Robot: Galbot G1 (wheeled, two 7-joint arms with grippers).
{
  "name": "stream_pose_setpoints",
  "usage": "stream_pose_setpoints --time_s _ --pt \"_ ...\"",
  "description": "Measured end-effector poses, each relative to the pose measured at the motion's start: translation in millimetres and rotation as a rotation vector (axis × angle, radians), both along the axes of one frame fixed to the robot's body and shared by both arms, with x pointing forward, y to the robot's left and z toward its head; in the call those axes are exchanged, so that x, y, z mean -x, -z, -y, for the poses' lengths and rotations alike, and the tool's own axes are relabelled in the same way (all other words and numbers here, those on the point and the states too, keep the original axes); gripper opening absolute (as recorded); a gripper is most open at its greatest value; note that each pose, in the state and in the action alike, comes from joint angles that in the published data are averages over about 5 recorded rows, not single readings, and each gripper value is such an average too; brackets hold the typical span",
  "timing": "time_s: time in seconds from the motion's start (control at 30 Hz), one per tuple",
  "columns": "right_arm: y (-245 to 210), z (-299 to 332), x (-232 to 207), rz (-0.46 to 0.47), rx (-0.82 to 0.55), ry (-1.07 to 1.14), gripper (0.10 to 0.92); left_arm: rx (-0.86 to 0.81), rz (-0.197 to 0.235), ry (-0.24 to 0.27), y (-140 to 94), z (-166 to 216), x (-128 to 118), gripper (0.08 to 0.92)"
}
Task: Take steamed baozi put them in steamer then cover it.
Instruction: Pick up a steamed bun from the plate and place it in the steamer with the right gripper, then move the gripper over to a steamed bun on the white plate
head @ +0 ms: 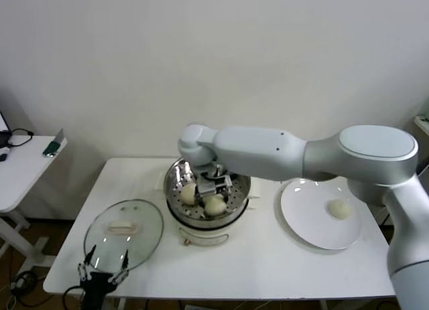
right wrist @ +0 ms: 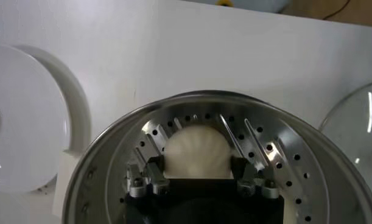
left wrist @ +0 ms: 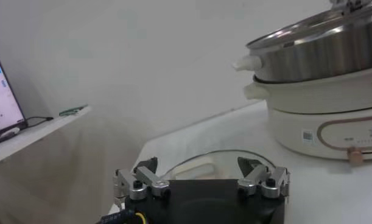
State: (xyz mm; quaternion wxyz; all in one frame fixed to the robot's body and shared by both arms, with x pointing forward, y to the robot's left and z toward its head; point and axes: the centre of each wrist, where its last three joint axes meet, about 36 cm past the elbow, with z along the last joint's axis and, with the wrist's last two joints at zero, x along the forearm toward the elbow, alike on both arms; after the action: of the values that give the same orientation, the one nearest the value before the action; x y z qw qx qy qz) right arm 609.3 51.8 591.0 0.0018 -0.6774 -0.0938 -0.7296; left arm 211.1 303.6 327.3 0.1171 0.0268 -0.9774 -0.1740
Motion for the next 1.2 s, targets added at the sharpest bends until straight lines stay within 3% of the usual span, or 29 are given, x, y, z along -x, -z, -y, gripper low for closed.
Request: stream_pose_setpoints --time_s 0.2,0.67,0.93,1.2 --pt "-1.2 -0.6 0.6 0.008 -0.015 -0.003 0.818 0.003 -0.003 0.000 2.1 2.2 -1.8 0.823" --pt "-53.8 38.0 -22.1 0.059 -0.123 0.136 0.823 -0.002 -0.002 -0.007 1.5 -1.1 0.8 0.823" --pt "-92.9 133.4 -58.4 0.087 -0.264 0.477 0.823 0.008 -0.004 0.000 4.1 4.4 -0.8 0.823" --pt "-76.1 274.1 -72.2 0.106 -0.435 0.953 0.823 0.010 -0.006 0.008 5.1 6.6 -3.0 0.823"
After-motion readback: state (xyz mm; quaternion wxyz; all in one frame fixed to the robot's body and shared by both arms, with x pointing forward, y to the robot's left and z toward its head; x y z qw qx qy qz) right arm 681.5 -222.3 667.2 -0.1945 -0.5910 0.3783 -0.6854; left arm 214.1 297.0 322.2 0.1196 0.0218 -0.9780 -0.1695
